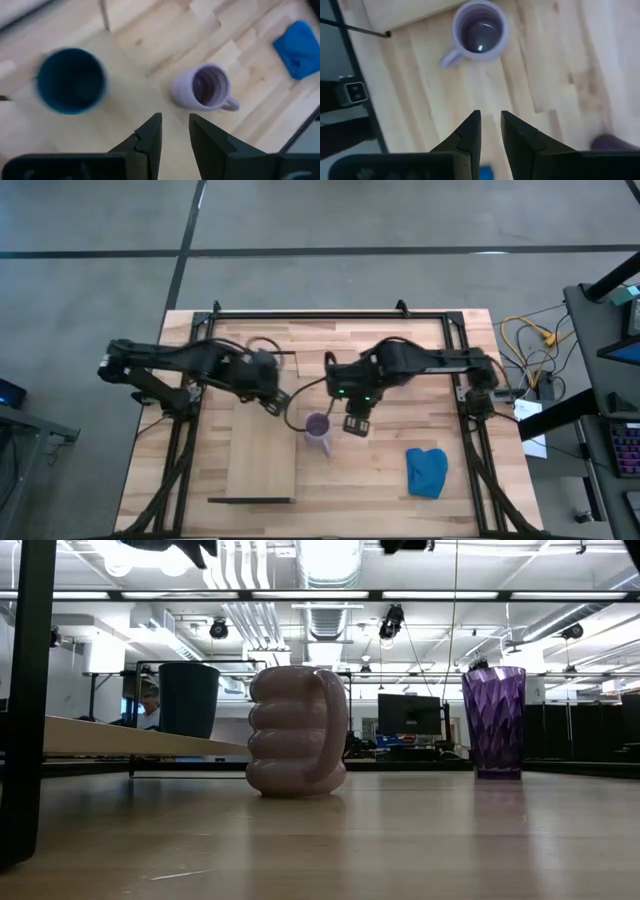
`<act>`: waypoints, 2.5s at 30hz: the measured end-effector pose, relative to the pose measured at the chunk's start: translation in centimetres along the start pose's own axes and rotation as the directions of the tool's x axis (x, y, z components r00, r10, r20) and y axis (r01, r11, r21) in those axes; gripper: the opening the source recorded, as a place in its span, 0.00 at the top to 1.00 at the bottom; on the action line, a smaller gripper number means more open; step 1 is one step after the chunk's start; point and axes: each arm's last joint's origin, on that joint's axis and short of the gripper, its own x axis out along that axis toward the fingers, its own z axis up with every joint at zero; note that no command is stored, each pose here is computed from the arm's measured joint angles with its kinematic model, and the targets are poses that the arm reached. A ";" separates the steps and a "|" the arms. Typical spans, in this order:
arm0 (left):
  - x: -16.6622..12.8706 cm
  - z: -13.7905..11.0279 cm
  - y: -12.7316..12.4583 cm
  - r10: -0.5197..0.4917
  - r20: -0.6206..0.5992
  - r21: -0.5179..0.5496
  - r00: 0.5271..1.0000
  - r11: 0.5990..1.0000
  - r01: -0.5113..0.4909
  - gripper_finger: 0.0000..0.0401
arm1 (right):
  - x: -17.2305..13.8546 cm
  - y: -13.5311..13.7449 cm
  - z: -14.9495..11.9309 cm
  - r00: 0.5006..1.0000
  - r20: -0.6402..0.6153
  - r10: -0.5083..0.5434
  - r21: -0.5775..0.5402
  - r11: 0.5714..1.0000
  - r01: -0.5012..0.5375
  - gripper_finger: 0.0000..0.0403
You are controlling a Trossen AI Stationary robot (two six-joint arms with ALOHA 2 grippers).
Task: Stack small to large cups/mugs on shelf
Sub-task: Put the purple mug on the shelf
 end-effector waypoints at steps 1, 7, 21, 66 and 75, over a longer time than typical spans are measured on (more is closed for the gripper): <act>0.9 0.1 -0.6 -0.002 -0.020 0.006 1.000 1.000 0.002 0.79 | -0.5 0.0 -0.5 1.000 0.013 -0.016 0.003 1.000 0.016 0.83; 6.7 0.2 -3.7 0.020 -0.120 0.091 0.993 0.996 -0.009 0.79 | -3.0 -0.4 -3.3 0.992 0.083 -0.093 0.070 0.994 0.088 0.83; 12.4 0.4 -5.7 0.036 -0.143 0.067 0.989 0.997 -0.027 0.79 | -3.3 -2.4 -7.5 0.987 0.051 -0.155 0.148 0.978 0.146 0.83; 15.6 1.0 -5.7 0.081 -0.288 0.161 0.954 0.986 -0.036 0.97 | -0.4 -3.1 -8.8 0.979 -0.046 -0.197 0.135 0.970 0.201 0.83; 9.6 1.5 -4.7 0.252 -0.390 0.236 0.885 0.957 -0.168 0.97 | -0.4 -3.1 -8.7 0.981 -0.034 -0.191 0.134 0.972 0.194 0.83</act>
